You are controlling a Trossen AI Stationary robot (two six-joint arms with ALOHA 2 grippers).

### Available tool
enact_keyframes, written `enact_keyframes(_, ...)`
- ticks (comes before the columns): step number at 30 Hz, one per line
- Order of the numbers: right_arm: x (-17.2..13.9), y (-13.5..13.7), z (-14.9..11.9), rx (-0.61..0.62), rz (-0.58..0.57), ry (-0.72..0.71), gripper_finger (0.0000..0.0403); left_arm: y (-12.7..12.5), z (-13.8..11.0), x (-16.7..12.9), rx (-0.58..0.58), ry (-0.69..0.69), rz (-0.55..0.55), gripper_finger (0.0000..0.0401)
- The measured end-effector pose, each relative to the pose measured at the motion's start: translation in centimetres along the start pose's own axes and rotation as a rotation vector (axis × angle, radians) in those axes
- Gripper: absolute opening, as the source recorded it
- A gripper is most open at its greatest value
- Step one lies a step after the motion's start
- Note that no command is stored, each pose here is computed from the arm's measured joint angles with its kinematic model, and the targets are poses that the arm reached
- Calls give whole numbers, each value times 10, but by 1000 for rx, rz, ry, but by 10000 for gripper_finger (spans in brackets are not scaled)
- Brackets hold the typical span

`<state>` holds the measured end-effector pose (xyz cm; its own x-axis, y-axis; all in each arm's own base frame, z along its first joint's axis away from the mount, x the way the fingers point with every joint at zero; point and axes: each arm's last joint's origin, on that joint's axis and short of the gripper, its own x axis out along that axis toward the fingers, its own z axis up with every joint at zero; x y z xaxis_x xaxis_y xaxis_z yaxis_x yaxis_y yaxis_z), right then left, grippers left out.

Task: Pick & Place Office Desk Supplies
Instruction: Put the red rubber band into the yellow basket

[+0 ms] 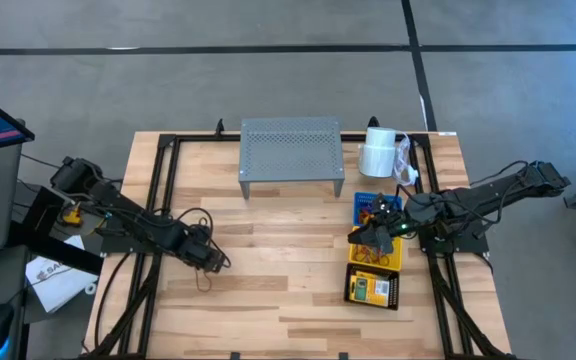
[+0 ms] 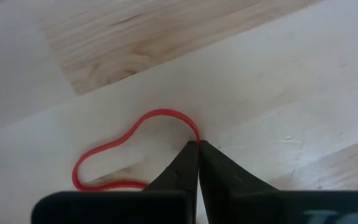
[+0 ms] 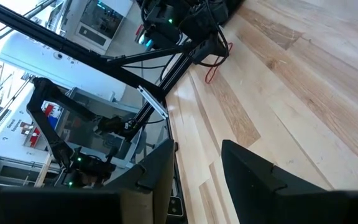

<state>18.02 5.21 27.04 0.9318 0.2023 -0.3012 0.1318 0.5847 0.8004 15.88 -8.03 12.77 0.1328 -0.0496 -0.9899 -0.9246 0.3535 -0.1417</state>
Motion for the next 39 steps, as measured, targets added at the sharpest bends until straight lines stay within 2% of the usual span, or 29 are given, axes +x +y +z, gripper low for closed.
enact_keyframes(7, 0, 0, 0, 0, 0, 0, 132, -7, -1, -6, 61, 3, -22, 0)
enact_keyframes(22, 0, 0, 0, 0, 0, 1, 132, -13, -1, -27, 96, -9, -195, 0)
enact_keyframes(27, 0, 0, 0, 11, -1, -1, 132, -15, 1, -39, 91, -80, -299, 0)
enact_keyframes(32, 0, 2, 1, -9, 13, -22, 135, -22, 4, -55, 97, -174, -466, 0)
enact_keyframes(35, 0, 5, 5, -67, 24, -92, 146, -27, 5, -65, 103, -229, -574, 0)
enact_keyframes(39, -1, 8, 11, -74, 44, -173, 162, -35, 6, -78, 110, -307, -717, 0)
